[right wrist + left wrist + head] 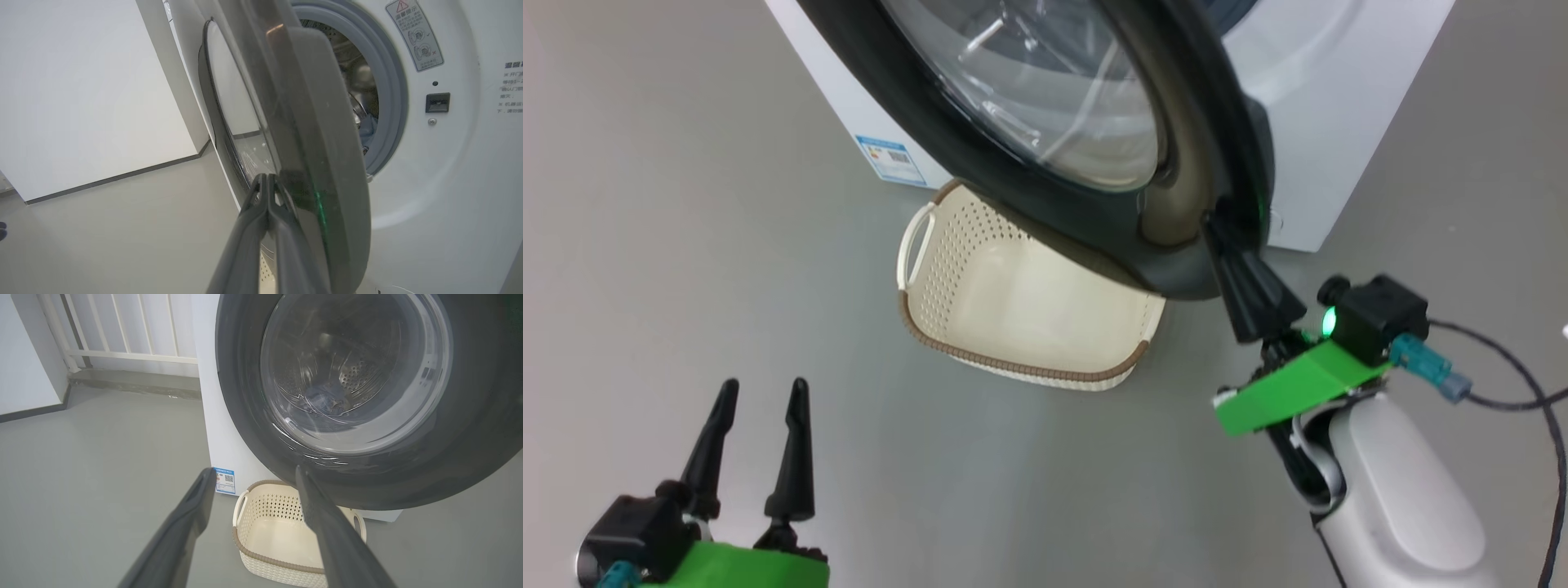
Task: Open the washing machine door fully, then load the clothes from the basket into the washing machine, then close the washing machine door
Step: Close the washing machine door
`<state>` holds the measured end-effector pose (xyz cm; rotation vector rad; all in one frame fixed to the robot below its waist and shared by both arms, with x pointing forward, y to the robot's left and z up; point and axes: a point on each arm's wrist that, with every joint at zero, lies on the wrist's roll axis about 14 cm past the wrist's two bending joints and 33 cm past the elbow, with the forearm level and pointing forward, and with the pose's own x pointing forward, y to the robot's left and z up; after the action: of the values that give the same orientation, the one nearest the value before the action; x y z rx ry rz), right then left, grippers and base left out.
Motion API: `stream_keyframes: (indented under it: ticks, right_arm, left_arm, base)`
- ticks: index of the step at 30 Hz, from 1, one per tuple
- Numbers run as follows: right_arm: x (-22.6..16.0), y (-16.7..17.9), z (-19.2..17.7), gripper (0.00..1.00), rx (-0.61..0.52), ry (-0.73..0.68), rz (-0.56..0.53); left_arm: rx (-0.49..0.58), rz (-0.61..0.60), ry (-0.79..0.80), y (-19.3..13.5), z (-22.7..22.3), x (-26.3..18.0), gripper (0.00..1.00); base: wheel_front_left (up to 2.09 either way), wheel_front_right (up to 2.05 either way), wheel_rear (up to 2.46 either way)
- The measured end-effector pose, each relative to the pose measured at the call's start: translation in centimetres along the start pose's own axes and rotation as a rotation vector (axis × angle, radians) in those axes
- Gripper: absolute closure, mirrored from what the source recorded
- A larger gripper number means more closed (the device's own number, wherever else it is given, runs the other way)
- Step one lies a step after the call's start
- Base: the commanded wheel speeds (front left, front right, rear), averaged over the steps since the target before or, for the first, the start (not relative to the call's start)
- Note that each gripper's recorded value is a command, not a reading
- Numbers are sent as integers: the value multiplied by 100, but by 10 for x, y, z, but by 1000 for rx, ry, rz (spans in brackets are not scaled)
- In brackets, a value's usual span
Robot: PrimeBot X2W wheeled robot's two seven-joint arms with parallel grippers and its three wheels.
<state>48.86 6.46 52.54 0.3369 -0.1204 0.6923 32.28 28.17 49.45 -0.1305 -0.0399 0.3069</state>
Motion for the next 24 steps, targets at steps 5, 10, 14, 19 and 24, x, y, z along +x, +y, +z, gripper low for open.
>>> stream_keyframes:
  ticks: [5,10,14,19,24]
  right_arm:
    - [20,-16,5,100,-26,-33,-18]
    - [41,-31,12,100,-54,-76,-32]
    - [52,-47,15,100,-59,-99,-63]
    - [71,-74,21,100,-82,-141,-113]
    - [85,-96,18,100,-88,-159,-151]
  left_arm:
    - [1,-5,0,-3,-1,12,0]
    - [-5,-9,12,-7,-6,22,0]
    - [-8,-20,19,-11,-10,29,0]
    - [-20,-41,21,-20,-13,43,0]
    - [-26,-51,28,-25,-18,55,0]
  base:
    - [0,0,0]
    - [0,0,0]
    - [0,0,0]
    - [0,0,0]
    - [0,0,0]
